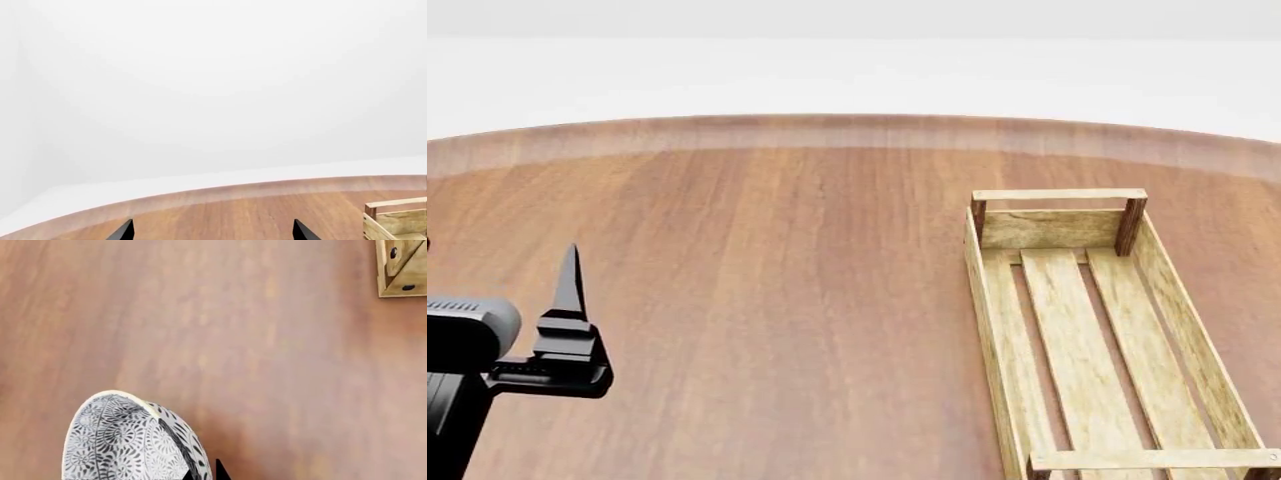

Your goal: Stack the right bowl on the left bowl and place them in the tray.

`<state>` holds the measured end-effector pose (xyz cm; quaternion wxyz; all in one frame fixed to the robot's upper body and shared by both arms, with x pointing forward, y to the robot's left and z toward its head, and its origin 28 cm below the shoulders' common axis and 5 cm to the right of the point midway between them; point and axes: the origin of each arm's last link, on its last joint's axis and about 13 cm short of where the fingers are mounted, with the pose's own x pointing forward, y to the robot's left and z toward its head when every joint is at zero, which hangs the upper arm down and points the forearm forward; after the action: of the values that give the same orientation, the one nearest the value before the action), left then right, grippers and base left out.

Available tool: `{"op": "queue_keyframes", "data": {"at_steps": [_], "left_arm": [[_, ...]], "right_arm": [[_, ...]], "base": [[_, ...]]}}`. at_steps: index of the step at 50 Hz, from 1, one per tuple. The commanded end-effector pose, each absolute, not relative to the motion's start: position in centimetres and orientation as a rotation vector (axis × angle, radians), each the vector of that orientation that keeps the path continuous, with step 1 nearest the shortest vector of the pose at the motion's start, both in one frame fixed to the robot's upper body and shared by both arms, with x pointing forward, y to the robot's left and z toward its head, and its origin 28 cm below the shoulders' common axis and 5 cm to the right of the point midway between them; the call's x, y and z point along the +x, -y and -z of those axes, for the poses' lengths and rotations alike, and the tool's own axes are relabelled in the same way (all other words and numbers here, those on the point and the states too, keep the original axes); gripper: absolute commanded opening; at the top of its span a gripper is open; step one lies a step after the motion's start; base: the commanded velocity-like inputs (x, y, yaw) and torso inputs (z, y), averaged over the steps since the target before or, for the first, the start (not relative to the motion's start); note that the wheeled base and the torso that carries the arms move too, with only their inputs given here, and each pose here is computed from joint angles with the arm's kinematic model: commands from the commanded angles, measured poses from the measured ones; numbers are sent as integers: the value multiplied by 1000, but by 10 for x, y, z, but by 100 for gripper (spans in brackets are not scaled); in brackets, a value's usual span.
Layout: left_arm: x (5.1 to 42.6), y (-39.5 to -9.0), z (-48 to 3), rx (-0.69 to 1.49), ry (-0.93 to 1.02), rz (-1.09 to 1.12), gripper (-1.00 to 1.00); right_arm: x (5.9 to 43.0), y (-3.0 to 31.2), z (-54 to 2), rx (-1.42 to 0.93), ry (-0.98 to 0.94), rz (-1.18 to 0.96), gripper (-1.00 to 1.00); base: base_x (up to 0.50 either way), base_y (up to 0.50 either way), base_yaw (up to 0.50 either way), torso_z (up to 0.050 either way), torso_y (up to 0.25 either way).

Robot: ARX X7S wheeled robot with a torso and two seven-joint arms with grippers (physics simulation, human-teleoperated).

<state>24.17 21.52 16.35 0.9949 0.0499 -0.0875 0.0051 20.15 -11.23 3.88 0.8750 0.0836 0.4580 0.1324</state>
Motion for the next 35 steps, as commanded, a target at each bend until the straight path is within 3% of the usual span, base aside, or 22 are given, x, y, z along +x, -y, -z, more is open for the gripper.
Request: {"op": "queue_keyframes", "data": {"at_steps": [1,35], "left_arm": [[242,-214,-164,100,177,-9,100],[244,-212,-166,104,181,1,100]], "right_arm": [[216,112,-63,192,-846,-293,-100],[286,116,-138,245,-562,-247,-100]], "base": [[0,0,0,0,0],[0,0,0,0,0]]}}
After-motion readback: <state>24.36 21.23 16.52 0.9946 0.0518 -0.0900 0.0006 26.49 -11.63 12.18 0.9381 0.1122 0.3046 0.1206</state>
